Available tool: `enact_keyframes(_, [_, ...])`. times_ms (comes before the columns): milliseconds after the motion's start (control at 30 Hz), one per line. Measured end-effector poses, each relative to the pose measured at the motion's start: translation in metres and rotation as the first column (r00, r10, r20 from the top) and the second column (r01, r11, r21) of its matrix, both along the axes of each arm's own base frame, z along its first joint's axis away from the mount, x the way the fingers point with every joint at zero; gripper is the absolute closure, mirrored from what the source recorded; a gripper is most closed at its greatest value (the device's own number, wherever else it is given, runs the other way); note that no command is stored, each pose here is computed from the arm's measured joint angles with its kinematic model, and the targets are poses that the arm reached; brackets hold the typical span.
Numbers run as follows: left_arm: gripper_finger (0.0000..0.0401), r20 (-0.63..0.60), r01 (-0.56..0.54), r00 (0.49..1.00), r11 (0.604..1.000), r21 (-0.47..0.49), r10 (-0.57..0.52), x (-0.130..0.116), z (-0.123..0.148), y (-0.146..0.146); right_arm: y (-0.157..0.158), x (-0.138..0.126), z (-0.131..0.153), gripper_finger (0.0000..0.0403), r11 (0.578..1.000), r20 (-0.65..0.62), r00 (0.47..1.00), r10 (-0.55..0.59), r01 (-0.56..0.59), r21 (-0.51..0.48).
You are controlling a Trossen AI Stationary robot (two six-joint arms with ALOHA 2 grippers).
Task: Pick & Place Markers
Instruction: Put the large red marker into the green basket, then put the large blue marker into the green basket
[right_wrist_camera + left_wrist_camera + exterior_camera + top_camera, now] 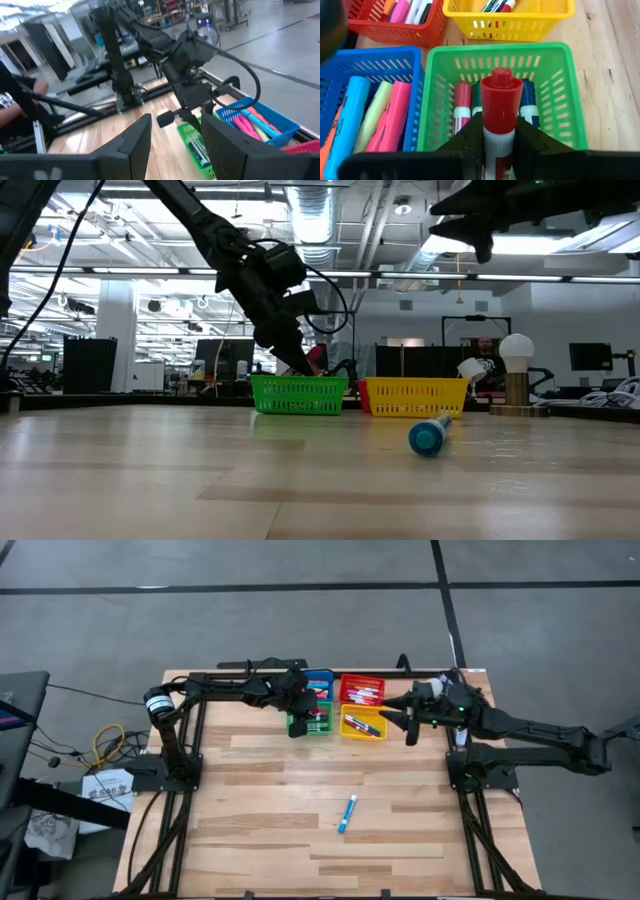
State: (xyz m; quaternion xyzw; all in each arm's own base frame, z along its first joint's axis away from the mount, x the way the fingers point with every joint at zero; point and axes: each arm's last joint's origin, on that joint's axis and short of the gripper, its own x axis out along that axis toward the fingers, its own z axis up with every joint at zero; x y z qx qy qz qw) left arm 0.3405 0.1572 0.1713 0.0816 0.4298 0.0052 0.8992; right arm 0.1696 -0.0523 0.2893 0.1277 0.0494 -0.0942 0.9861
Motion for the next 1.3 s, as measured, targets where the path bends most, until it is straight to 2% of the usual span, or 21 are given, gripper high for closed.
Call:
enact_keyframes(367, [0.0340, -0.012, 0.045, 0.999, 0.999, -0.014, -0.045, 0.003, -0.010, -0.002, 0.008, -0.024, 0.002, 0.0237, 1.000, 0.090, 0.996, -0.003, 0.002, 0.016])
enact_keyframes(500, [0.0315, -0.026, 0.050, 0.998, 0.999, -0.023, -0.050, 0.004, -0.016, -0.003, 0.008, -0.024, 0.002, 0.0239, 1.000, 0.093, 0.996, -0.003, 0.001, 0.015])
enact_keyframes(833, [0.0288, 0.041, 0.037, 0.998, 0.998, 0.045, -0.039, 0.007, -0.001, -0.002, 0.008, -0.024, 0.001, 0.0238, 0.999, 0.086, 0.996, -0.005, 0.002, 0.034])
enact_keyframes(933, [0.0270, 0.072, 0.035, 0.997, 0.998, 0.061, -0.039, 0.004, 0.012, -0.003, 0.008, -0.024, 0.001, 0.0239, 0.999, 0.086, 0.996, -0.002, -0.001, 0.034])
enact_keyframes(1067, [0.0248, 0.166, -0.003, 0.986, 0.998, 0.055, -0.006, -0.002, 0.046, -0.011, 0.008, -0.024, 0.001, 0.0236, 0.999, 0.083, 0.997, -0.001, -0.001, 0.035])
enact_keyframes(1200, [0.0237, 0.291, -0.052, 0.954, 0.996, -0.077, 0.072, -0.009, 0.086, -0.039, 0.008, -0.024, -0.002, 0.0234, 0.999, 0.055, 0.999, 0.001, -0.004, 0.045])
enact_keyframes(1300, [0.0235, 0.347, -0.007, 0.934, 0.978, -0.209, 0.081, -0.008, 0.106, -0.076, 0.008, -0.024, -0.004, 0.0235, 0.999, 0.035, 0.999, 0.001, -0.003, 0.052])
